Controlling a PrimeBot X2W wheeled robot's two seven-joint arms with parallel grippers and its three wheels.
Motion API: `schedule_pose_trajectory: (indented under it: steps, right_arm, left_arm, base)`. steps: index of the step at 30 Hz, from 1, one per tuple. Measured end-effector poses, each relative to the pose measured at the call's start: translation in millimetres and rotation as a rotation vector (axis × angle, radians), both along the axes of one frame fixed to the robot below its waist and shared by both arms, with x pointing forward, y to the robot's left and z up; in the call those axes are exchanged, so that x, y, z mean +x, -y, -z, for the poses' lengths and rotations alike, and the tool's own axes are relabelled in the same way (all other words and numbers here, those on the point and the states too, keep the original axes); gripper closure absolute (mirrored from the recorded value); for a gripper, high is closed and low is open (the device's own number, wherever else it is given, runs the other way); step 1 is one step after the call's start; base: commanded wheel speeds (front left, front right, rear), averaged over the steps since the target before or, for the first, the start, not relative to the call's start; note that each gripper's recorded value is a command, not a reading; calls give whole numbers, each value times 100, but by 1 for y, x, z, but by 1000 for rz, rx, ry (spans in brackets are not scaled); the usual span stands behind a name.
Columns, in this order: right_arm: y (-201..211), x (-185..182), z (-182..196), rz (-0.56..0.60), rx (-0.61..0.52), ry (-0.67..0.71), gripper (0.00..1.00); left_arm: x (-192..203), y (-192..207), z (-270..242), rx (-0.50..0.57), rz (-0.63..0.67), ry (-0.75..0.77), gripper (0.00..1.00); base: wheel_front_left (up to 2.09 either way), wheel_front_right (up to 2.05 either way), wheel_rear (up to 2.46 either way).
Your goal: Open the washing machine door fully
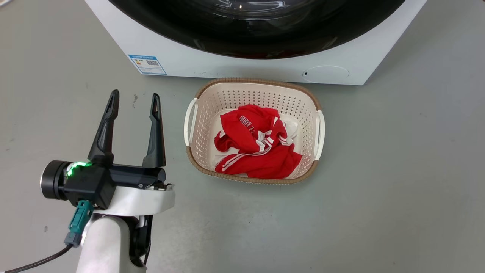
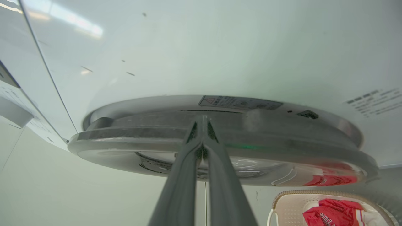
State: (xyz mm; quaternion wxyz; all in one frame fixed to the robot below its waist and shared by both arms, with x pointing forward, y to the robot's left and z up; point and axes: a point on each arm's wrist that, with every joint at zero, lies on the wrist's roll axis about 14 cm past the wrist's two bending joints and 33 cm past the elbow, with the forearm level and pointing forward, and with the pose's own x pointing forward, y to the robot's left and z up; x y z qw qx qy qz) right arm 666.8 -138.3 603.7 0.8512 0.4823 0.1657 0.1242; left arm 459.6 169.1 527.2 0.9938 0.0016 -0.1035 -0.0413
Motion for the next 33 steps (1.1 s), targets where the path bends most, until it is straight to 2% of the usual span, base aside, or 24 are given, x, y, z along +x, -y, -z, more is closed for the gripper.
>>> schedule_pose_trajectory:
  steps: [8, 14, 22, 33]
  right_arm:
    - [-11, 2, 10, -67, -18, -50, 100]
    - [-39, -14, 18, -223, -27, -119, 100]
    - [-71, -57, 17, -442, -10, -159, 100]
    - [-120, -142, 17, -708, 38, -178, 100]
  left_arm:
    - [4, 2, 5, -3, 9, -11, 0]
    - [5, 5, 4, -4, 15, -7, 0]
    - [-3, 8, -9, -4, 24, 15, 0]
    - [-38, 6, -21, -6, 12, 19, 0]
  base:
    - [0, 0, 0]
    - [0, 0, 0]
    - [0, 0, 0]
    - [0, 0, 0]
